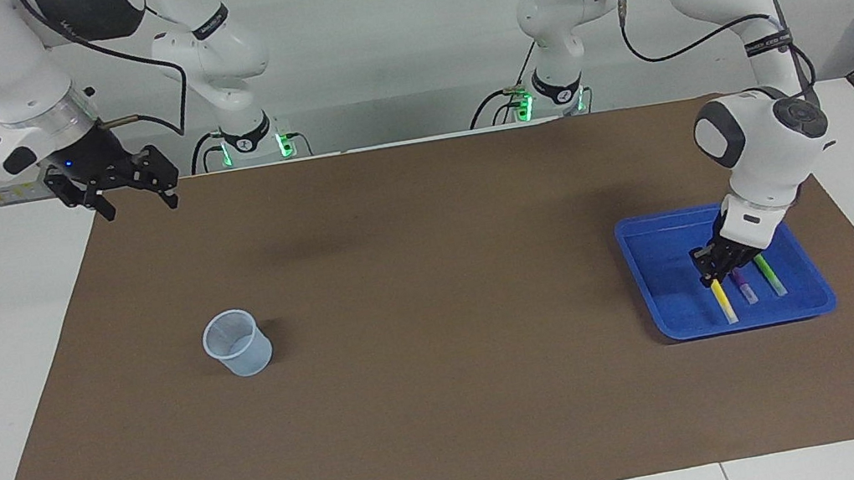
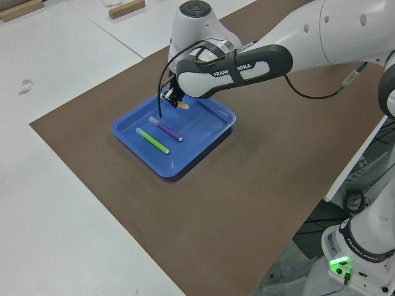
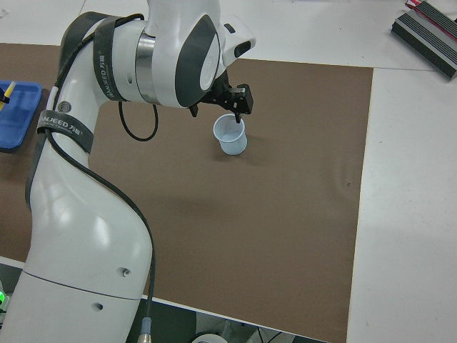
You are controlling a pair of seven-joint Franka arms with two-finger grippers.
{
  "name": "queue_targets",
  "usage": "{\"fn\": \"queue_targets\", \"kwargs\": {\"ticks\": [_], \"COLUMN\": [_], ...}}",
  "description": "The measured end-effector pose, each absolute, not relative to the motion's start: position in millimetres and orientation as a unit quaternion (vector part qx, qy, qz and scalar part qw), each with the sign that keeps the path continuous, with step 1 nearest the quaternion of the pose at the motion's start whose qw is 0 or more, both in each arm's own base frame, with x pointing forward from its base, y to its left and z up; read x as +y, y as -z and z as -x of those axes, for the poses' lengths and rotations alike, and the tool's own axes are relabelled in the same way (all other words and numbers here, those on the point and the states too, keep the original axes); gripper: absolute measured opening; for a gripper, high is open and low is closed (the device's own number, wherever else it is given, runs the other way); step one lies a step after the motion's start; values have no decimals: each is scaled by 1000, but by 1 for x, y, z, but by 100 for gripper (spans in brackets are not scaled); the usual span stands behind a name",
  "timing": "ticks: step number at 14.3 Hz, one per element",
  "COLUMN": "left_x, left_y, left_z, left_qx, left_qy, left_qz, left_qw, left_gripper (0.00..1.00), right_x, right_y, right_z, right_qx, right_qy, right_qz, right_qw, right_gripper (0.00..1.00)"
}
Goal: Right arm passes pens to left for tray arrangement
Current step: 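Lower the yellow pen into the tray beside the purple pen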
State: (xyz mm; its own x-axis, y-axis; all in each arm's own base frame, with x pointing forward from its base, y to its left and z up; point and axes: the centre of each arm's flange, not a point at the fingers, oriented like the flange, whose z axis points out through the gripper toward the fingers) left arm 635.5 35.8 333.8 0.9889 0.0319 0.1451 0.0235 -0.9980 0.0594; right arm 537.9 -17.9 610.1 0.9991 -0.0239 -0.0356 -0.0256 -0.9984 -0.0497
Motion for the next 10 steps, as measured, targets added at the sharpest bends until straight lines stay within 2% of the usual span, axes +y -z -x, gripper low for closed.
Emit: {"fn": "queue_targets", "kwargs": {"ticks": [10], "left_x": [40], "left_y": [-325], "left_z": [-628], "left_qx": [16], "left_qy": [-51], "left_qz": [-998], "left_qw": [29], "left_gripper": [19], "right_x": [-17], "right_y": [-611], "right_z": [-535], "right_qx": [1], "right_qy": [-23], "right_qz": [999], "right_qw": [25], "right_gripper": [100]}}
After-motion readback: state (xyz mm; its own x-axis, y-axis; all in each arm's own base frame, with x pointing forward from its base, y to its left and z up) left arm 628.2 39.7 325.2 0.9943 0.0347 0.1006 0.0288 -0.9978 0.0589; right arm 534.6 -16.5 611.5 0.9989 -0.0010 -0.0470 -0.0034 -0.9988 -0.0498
